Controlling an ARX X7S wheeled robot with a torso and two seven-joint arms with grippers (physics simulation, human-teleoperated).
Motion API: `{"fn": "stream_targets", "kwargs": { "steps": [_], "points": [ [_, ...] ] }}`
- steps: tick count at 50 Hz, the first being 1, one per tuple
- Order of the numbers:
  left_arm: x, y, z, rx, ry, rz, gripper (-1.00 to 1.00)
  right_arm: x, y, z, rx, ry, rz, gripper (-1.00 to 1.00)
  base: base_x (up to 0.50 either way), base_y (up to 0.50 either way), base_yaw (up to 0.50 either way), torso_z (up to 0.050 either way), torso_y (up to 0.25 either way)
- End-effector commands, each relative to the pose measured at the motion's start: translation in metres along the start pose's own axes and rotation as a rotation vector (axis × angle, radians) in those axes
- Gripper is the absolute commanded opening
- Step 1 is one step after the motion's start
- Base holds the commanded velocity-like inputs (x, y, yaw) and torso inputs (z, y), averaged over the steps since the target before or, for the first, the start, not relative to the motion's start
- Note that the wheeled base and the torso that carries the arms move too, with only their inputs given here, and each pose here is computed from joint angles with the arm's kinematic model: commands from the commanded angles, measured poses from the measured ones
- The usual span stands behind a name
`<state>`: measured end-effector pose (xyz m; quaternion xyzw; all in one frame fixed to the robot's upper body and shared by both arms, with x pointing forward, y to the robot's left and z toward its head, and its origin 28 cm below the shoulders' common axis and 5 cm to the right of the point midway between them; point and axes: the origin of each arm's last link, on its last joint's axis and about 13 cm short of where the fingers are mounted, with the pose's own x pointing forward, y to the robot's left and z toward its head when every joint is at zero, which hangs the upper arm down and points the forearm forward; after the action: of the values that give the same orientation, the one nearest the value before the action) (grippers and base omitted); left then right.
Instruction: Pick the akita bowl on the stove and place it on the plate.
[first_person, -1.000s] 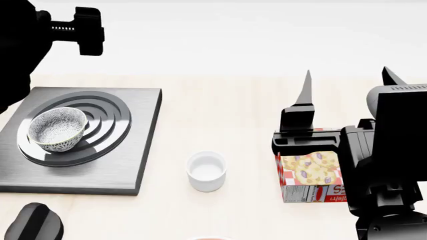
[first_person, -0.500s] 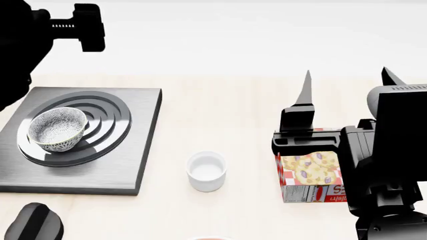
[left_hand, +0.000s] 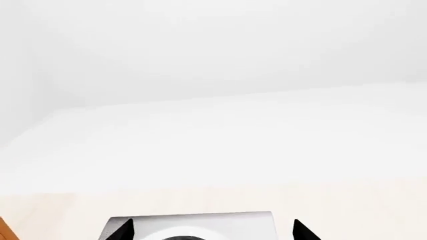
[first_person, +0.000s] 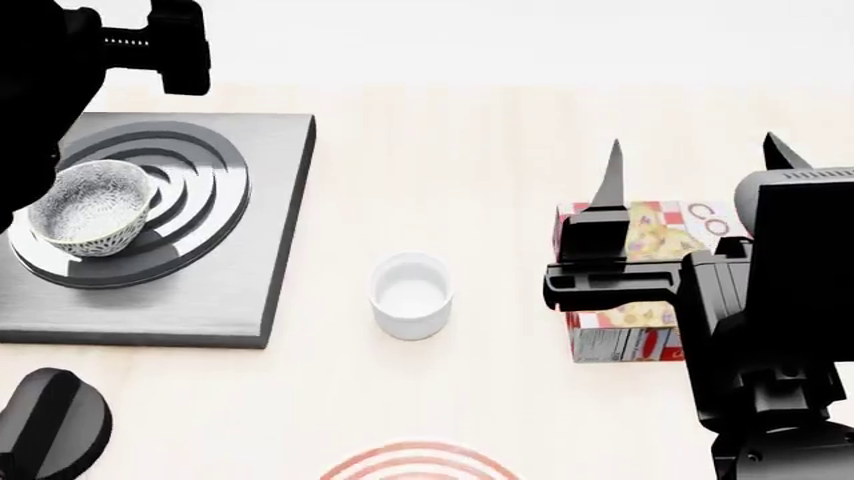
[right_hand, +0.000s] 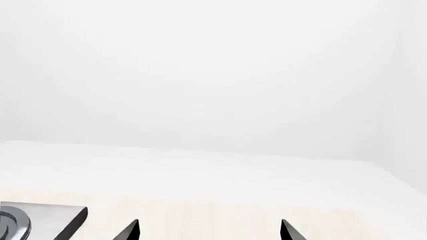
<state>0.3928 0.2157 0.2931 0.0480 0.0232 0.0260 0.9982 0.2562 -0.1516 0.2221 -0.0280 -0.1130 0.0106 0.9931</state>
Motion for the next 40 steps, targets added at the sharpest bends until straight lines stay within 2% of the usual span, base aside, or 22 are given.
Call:
{"fn": "stream_targets", "kwargs": {
  "steps": [1, 3, 9, 14, 19, 22, 29, 34, 40],
  "points": [
    [0.000, 0.001, -0.001, 0.000, -0.010, -0.007, 1.00, 0.000, 0.000, -0.001, 0.001, 0.001, 0.001, 1.00, 0.00, 0.00, 0.00, 0.000, 0.000],
    [-0.001, 0.000, -0.002, -0.008, -0.013, -0.018, 1.00, 0.000, 0.000, 0.000, 0.002, 0.001, 0.001, 1.00, 0.00, 0.00, 0.00, 0.000, 0.000],
    [0.000, 0.001, -0.001, 0.033, -0.040, -0.014, 1.00, 0.000, 0.000, 0.000, 0.001, 0.000, 0.001, 1.00, 0.00, 0.00, 0.00, 0.000, -0.026],
    [-0.001, 0.002, -0.003, 0.018, -0.027, -0.022, 1.00, 0.000, 0.000, -0.001, 0.001, 0.002, 0.002, 1.00, 0.00, 0.00, 0.00, 0.000, -0.238],
    [-0.002, 0.001, -0.005, -0.002, -0.022, -0.030, 1.00, 0.000, 0.000, 0.000, 0.001, 0.001, 0.001, 1.00, 0.00, 0.00, 0.00, 0.000, -0.017],
    [-0.002, 0.001, -0.006, 0.021, -0.019, -0.030, 1.00, 0.000, 0.000, 0.000, 0.001, 0.002, 0.002, 1.00, 0.00, 0.00, 0.00, 0.000, 0.000],
    [-0.002, 0.001, -0.003, 0.015, -0.024, -0.022, 1.00, 0.000, 0.000, -0.001, 0.000, 0.002, 0.003, 1.00, 0.00, 0.00, 0.00, 0.000, -0.248],
    [-0.001, 0.000, -0.007, 0.016, 0.008, -0.018, 1.00, 0.000, 0.000, -0.001, 0.000, 0.002, 0.003, 1.00, 0.00, 0.00, 0.00, 0.000, 0.000],
    [-0.002, -0.001, -0.011, 0.077, 0.070, -0.011, 1.00, 0.000, 0.000, 0.000, 0.001, 0.002, 0.002, 1.00, 0.00, 0.00, 0.00, 0.000, 0.000]
  ]
}}
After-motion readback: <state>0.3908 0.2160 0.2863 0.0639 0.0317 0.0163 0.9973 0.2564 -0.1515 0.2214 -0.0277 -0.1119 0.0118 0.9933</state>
